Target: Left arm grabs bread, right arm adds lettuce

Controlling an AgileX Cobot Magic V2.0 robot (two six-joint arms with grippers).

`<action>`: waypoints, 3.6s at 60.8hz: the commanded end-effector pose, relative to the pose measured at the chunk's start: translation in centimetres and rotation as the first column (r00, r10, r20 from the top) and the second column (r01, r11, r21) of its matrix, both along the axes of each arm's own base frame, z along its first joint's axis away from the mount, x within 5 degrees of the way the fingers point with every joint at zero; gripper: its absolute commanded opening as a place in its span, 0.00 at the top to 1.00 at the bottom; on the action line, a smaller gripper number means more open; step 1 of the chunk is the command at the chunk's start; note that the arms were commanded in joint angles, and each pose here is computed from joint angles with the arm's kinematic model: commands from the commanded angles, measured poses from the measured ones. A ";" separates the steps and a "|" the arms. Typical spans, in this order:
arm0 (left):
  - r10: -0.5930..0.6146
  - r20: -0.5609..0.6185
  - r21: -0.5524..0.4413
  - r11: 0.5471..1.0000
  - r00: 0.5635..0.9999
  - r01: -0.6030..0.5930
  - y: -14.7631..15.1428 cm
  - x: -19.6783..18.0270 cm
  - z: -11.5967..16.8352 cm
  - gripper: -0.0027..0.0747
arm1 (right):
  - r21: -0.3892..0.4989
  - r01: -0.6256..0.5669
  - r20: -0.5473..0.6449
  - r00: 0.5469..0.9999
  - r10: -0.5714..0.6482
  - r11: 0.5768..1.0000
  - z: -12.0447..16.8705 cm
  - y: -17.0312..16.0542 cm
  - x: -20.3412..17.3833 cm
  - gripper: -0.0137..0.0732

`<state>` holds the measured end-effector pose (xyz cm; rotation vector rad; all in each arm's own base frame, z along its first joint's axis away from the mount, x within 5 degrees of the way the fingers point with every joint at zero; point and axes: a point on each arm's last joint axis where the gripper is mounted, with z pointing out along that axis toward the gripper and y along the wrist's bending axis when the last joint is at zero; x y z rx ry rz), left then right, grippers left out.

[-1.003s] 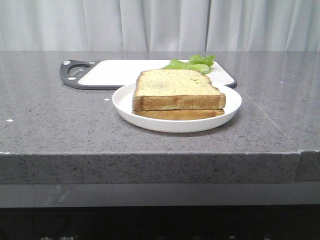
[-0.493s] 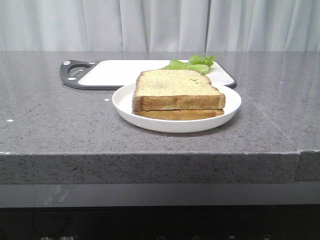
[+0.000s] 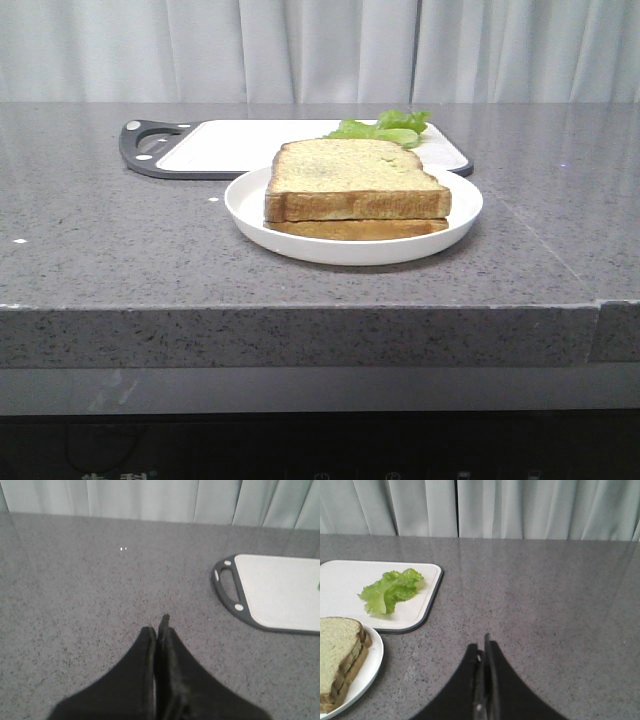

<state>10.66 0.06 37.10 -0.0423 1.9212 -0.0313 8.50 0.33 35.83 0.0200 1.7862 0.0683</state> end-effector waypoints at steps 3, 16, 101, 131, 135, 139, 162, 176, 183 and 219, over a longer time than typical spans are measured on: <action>0.003 0.046 -0.010 1.000 0.999 -0.003 0.0 1.3 0.9 0.99 | -0.007 0.005 0.021 1.000 -0.005 1.000 0.8 -0.1 1.0 0.98; -0.006 -0.050 -0.047 0.999 0.999 0.004 -0.1 3.2 -0.2 0.99 | -0.007 0.000 -0.069 0.998 0.000 1.000 0.0 -0.1 1.8 0.97; -0.730 -0.413 -0.503 0.681 0.544 0.532 -20.8 17.1 -5.8 0.33 | 0.003 -0.004 -0.117 0.993 0.004 1.000 -0.5 0.0 2.6 0.32; -0.717 -0.424 -0.559 0.688 0.553 0.463 -22.1 19.2 -8.1 0.35 | 0.003 -0.004 -0.119 0.993 0.004 1.000 -0.5 0.0 2.6 0.32; -0.716 -0.421 -0.559 0.688 0.557 0.462 -22.1 19.3 -8.1 0.43 | 0.003 -0.004 -0.119 0.993 0.004 1.000 -0.5 0.0 2.6 0.32; -0.715 -0.420 -0.559 0.689 0.558 0.462 -22.1 19.3 -8.1 0.51 | 0.003 -0.004 -0.120 0.993 0.004 1.000 -0.5 0.0 2.6 0.32; -0.711 -0.419 -0.555 0.693 0.564 0.460 -22.0 19.4 -8.1 0.99 | 0.003 -0.005 -0.125 0.992 0.005 1.000 -0.6 0.0 2.5 0.32; -0.734 -0.374 -0.540 0.669 0.567 0.511 -21.7 18.6 -5.5 0.99 | 0.080 -0.033 -0.149 0.988 0.045 0.996 -0.5 0.5 2.9 0.32; -0.741 -0.331 -0.490 0.664 0.584 0.565 -20.9 17.5 -3.0 0.99 | 0.117 -0.070 -0.208 0.974 0.094 0.991 -0.5 0.9 4.4 0.32; -0.449 -0.234 -0.176 0.892 0.862 0.416 -9.6 7.4 3.7 0.99 | 0.338 -0.258 -0.307 0.879 0.365 0.905 0.1 3.3 18.5 0.32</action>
